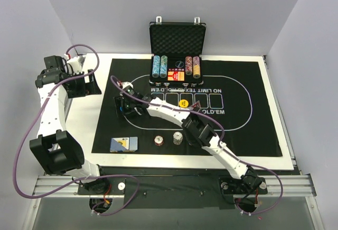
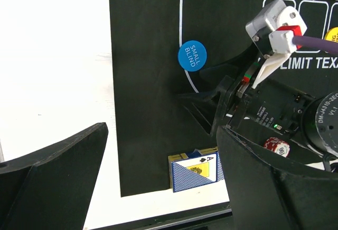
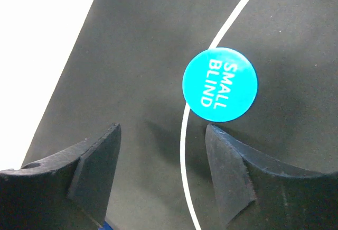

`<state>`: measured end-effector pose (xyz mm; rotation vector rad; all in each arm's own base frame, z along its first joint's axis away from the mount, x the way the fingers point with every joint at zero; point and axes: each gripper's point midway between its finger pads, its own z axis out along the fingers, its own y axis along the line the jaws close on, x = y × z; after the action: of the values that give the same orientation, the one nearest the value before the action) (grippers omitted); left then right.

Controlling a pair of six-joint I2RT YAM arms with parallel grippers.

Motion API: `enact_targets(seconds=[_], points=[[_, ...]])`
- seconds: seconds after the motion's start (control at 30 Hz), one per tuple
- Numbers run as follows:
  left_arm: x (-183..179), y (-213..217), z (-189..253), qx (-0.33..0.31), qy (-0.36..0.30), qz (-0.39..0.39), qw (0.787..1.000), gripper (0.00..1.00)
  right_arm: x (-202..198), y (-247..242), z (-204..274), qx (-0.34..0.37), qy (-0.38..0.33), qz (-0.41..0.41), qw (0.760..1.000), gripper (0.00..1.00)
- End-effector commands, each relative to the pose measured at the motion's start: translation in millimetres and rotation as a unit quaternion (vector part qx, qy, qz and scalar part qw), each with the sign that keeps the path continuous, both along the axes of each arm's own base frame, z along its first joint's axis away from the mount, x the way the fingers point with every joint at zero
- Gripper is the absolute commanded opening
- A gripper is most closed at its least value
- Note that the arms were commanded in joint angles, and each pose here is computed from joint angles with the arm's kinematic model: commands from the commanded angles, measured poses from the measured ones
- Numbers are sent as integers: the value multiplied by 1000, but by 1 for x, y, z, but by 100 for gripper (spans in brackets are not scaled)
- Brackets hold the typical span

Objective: Distribute texas hold em gaming equipment

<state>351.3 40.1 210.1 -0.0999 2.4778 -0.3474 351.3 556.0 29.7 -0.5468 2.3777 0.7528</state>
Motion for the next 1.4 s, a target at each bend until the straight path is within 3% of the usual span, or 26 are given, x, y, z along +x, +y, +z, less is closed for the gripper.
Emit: enact_targets(seconds=[0.0,0.07,0.27,0.57,0.9,1.37], points=[[3,4,22,11,-33,-5,999,96,15,-33,33,-1,-2,-29,1000,66],[2,4,22,9,-35,-5,999,96,31,-80,31,-28,0,-68,997,71],[0,3,17,-1,-37,-4,999,95,58,-198,62,-78,-44,-173,981,73],[-2,0,20,-3,-41,-7,999,96,76,-333,41,-155,-29,-345,925,66],[0,-1,24,-7,-45,-12,999,95,56,-400,27,-244,-23,-417,875,64],[-1,-1,26,-5,-45,-10,999,95,45,-416,-8,-256,21,-426,867,61]])
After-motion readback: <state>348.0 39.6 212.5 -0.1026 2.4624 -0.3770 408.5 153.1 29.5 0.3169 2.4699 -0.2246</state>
